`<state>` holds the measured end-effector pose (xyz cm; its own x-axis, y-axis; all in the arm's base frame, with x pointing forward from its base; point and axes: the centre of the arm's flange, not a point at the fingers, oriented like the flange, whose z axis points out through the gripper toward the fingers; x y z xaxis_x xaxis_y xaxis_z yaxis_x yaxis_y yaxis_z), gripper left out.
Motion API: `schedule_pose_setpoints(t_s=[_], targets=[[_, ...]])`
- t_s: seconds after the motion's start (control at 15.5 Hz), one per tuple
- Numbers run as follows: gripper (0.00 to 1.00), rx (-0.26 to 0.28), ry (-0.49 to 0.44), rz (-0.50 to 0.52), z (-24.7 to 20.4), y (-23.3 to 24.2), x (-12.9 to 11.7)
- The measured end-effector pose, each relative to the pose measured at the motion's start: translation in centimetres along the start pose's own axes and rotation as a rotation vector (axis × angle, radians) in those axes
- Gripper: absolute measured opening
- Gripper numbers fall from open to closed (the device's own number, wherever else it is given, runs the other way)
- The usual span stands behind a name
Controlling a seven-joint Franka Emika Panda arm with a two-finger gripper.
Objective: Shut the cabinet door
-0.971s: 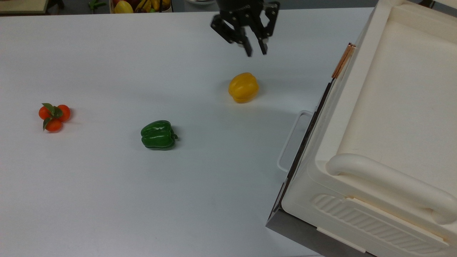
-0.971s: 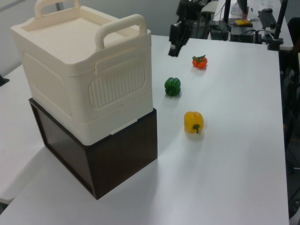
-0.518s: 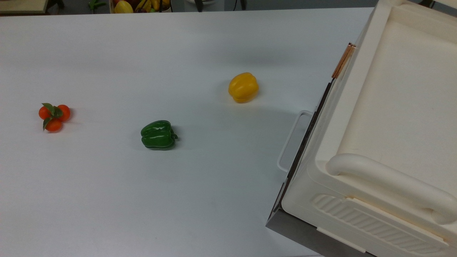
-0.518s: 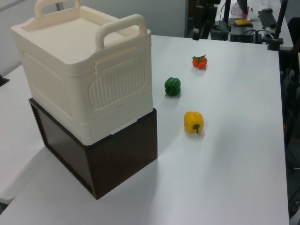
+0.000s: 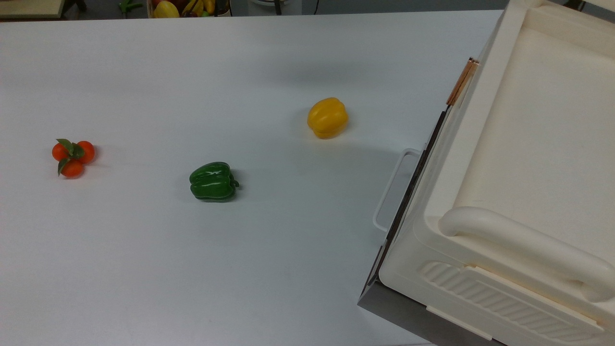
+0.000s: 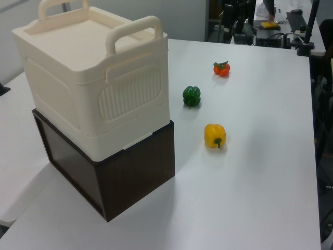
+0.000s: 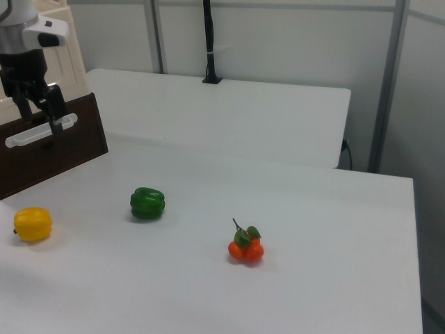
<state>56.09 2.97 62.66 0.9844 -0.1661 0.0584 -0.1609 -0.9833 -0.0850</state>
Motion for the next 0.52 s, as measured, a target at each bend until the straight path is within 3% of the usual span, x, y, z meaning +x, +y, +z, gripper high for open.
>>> schedule_pose_setpoints(t_s=[0.19, 0.52], targets=[[1.0, -0.046, 0.011, -0.083, 0.0, 0.4, 0.1], [1.0, -0.047, 0.063, -0.116, -0.4, 2.7, 1.2]])
